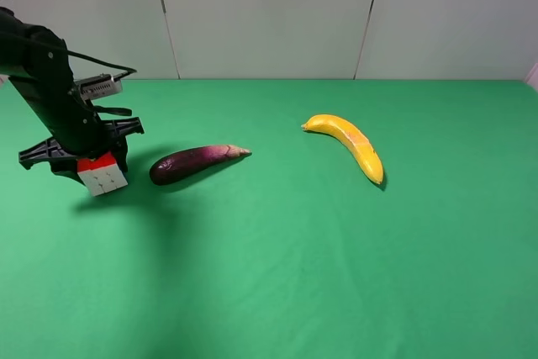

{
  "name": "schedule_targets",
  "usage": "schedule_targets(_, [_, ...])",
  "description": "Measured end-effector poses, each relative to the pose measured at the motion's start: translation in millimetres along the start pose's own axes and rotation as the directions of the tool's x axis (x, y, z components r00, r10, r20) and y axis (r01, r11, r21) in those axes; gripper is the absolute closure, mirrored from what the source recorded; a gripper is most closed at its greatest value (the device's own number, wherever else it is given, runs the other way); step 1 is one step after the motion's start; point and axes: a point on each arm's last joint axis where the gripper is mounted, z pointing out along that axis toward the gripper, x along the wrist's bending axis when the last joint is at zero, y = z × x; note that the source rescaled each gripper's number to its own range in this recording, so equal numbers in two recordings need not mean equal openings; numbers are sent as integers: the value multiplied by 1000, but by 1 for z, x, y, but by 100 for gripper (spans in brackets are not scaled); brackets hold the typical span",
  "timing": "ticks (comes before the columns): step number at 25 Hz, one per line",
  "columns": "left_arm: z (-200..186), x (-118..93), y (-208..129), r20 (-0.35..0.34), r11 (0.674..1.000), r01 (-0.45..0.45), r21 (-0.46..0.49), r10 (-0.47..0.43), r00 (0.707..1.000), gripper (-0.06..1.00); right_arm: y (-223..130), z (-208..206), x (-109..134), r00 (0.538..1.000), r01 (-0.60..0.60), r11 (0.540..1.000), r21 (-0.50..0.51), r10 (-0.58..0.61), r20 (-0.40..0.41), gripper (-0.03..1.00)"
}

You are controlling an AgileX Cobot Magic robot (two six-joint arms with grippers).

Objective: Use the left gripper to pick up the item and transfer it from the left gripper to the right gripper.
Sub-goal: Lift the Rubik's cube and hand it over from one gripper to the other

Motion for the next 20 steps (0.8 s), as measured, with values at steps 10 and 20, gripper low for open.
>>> schedule_targets(10, [-75,10,-10,42,998,8,-70,-5,999,94,0,0,0,1000,0,1000,0,0,0,-3])
schedule_targets(20, [-158,23,-40,197,982,-80,-169,113,974,94,0,0,0,1000,0,1000,0,0,0,-3])
